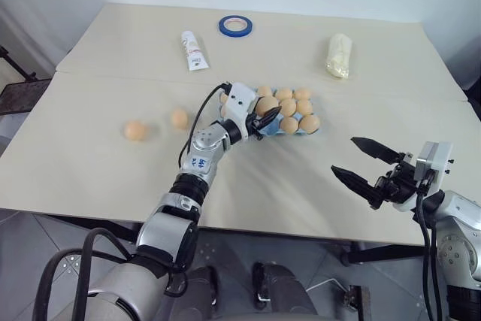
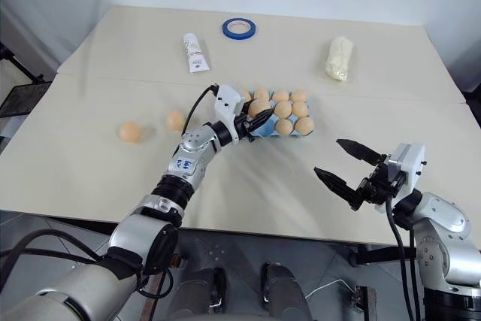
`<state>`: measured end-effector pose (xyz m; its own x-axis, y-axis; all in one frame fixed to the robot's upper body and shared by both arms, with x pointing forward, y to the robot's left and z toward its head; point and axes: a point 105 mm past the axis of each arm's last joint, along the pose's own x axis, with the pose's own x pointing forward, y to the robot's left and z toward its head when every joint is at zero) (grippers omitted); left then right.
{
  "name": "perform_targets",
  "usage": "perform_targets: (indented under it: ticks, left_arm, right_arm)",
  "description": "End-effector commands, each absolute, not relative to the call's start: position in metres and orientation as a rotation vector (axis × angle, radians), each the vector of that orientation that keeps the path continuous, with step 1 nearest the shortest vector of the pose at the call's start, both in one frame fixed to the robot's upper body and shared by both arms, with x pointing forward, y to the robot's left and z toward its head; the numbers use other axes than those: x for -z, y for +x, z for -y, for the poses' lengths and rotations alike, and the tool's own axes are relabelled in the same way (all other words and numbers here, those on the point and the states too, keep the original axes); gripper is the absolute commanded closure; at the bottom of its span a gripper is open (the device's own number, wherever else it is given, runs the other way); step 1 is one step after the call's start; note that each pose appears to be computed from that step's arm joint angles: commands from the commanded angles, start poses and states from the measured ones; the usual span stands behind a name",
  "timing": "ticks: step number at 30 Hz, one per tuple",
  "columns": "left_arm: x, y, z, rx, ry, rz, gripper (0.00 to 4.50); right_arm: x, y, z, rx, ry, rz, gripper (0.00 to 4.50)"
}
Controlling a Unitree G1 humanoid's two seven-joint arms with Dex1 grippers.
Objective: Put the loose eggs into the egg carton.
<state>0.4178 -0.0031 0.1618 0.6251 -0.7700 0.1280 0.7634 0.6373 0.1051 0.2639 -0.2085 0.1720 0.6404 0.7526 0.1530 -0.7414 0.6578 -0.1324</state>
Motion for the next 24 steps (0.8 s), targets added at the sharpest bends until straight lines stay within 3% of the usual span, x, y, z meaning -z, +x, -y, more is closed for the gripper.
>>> perform_targets:
  ticks: [1, 7, 8, 17, 24]
  left_arm:
    - [-0.179, 0.419, 0.013, 0.905, 0.075, 0.22, 2.09]
    - [-0.178, 0.422, 0.016, 0.9, 0.088, 0.206, 0.21]
    - [-0.178, 0.424, 0.016, 0.89, 0.094, 0.196, 0.05]
    - [-0.186, 0.418, -0.006, 0.885, 0.131, 0.247, 0.05]
    - [-0.177, 0.377, -0.048, 0.95, 0.163, 0.251, 0.05]
  right_arm:
    - [-0.185, 0.26, 0.211, -0.826, -0.088, 0.258, 0.0]
    - [-0.185, 0.262, 0.211, -0.816, -0.097, 0.246, 0.0]
    - [-0.185, 0.263, 0.211, -0.815, -0.098, 0.244, 0.0]
    - [-0.185, 0.266, 0.207, -0.843, -0.099, 0.224, 0.0]
    - [-0.186, 0.272, 0.203, -0.886, -0.095, 0.218, 0.0]
